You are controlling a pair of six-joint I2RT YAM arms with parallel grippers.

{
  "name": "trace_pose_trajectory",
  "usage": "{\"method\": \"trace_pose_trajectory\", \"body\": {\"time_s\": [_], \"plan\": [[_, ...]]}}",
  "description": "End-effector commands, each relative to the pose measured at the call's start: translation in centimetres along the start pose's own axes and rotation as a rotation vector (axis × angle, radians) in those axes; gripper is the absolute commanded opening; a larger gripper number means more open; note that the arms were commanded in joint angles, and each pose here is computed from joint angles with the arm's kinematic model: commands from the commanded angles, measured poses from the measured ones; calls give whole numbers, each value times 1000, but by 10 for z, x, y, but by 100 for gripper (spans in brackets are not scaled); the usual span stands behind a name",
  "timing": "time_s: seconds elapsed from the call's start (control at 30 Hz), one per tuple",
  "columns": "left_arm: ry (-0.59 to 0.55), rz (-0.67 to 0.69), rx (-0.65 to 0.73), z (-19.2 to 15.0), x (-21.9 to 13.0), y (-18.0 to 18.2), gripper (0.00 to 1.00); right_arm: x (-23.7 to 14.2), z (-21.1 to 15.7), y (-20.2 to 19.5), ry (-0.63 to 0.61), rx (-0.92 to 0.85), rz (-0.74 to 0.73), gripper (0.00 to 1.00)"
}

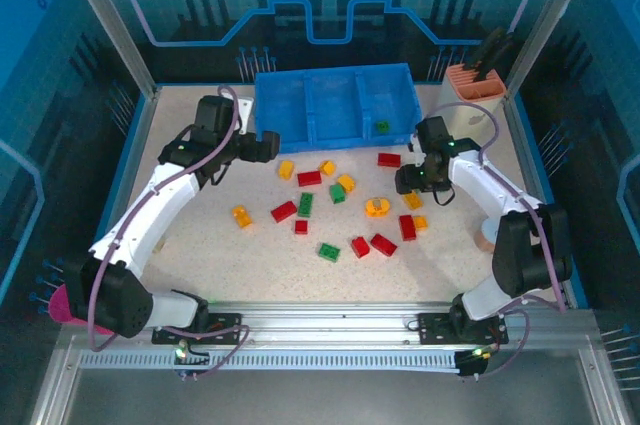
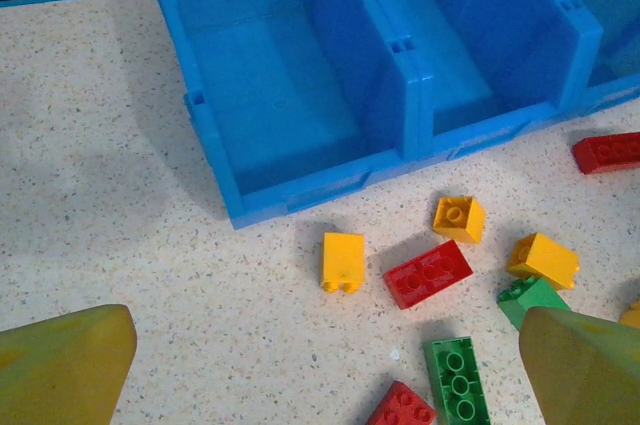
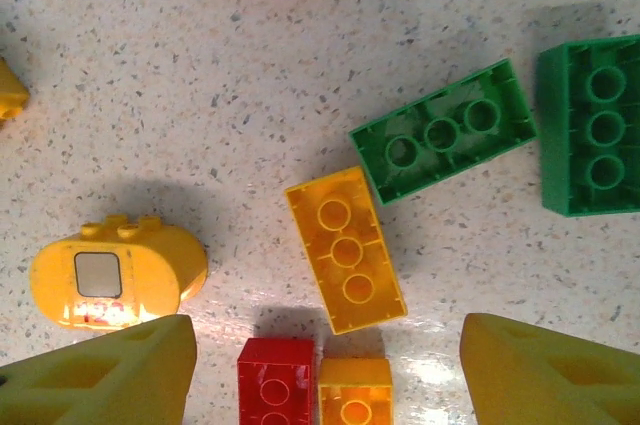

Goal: Sort the legos into containers by color
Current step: Pick up the lego from the middle-right of the table.

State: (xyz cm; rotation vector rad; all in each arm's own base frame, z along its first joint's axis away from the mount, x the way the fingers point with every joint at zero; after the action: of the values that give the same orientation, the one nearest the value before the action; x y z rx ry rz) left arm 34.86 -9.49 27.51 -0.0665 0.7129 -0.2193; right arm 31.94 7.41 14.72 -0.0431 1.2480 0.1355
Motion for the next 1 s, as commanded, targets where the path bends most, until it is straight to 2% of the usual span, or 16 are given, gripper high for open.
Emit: {"method": "trace_pose_trajectory", "body": {"time_s": [0.0,0.2,0.53,0.7,0.87,0.97], "plan": [[36,-22,-16,-9,4,-5,99,16,-3,10,34,-40,25,72],[41,-13,-4,-10,5,-6,99,46,-11,4,133,-64,-41,71],[56,-12,4,-12,8,-7,99,72,-14,-1,193,-88,-89,69],[64,-12,7,-14,10,-7,99,82,-13,-1,206,-93,-93,57],[65,-12,8,-14,10,-8,100,84,-11,0,215,-110,-91,32],[67,-12,11,-14,11,-9,99,74,-8,5,202,-126,-80,25]]}}
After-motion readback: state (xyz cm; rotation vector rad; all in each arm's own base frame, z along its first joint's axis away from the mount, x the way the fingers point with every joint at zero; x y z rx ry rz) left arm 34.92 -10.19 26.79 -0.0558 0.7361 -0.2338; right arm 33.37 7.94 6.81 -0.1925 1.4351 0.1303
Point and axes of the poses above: each hand's point on the last joint's axis, 136 mm out from that joint toward the fingers, its own x axis out along the fingers, its own y axis along the line the jaws close on, z = x × y, the point moved 5 cm from there along -x, back along the fingers, and after that the axes turned 2 degrees about -x, right-handed, at the moved point
